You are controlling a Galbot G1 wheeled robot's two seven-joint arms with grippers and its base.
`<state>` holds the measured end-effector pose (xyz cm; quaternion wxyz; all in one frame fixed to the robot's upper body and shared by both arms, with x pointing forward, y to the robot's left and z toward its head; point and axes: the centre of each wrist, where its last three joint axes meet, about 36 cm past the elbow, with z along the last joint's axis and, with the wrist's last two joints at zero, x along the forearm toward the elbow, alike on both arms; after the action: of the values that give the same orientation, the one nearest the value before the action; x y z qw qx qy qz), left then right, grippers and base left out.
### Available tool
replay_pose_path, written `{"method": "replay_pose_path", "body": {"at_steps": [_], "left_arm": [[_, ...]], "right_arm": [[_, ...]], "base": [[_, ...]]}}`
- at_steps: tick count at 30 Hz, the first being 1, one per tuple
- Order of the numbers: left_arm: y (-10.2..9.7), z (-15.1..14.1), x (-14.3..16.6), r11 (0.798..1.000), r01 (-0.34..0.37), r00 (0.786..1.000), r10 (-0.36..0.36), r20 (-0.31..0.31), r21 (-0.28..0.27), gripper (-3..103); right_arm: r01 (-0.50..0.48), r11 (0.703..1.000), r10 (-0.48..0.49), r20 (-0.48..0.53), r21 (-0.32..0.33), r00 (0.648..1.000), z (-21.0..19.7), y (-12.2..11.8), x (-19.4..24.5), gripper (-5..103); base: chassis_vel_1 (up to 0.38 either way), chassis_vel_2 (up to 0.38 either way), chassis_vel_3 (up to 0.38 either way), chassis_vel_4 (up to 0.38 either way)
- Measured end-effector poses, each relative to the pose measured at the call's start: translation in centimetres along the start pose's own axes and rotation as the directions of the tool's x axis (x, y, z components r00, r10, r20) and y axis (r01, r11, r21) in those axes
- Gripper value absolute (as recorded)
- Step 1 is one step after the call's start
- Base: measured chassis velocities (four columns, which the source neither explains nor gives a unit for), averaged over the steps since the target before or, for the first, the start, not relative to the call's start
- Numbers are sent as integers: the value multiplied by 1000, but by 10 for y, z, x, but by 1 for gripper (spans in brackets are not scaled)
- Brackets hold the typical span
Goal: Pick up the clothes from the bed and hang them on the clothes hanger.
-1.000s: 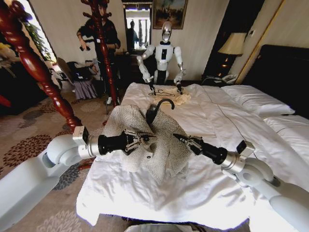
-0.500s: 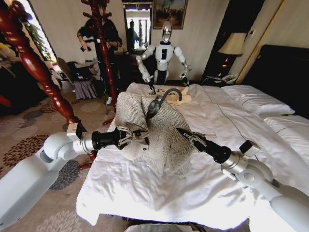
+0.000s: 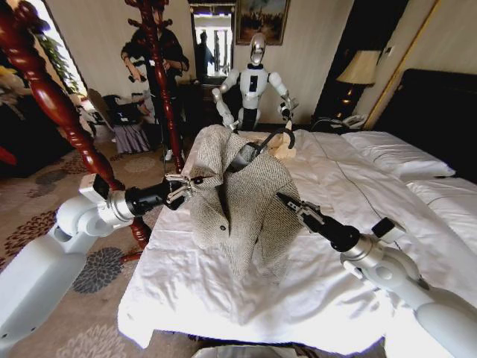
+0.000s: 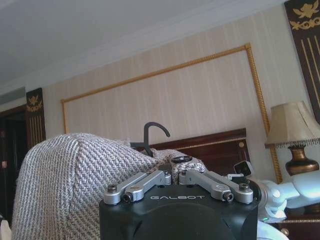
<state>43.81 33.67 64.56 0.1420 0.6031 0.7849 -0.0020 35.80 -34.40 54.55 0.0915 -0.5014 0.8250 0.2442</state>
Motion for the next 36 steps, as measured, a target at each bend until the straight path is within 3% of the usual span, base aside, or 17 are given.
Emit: {"method": "replay_pose_path", "body": {"at_steps": [17, 30, 36], "left_arm": [[16, -8, 24, 998, 50, 999, -49, 14, -28, 2], [26, -13, 44, 993, 73, 996, -77, -46, -89, 2], [24, -13, 47, 994, 69, 996, -74, -52, -89, 2]], "right_arm": [[33, 999, -32, 34, -8, 999, 2, 0, 0, 3], [55, 998, -55, 72, -3, 996, -1, 2, -2, 3], [58, 998, -58, 78, 0, 995, -1, 3, -2, 3]], "base": [[0, 0, 0, 0], [0, 0, 0, 0], [0, 0, 0, 0]]}}
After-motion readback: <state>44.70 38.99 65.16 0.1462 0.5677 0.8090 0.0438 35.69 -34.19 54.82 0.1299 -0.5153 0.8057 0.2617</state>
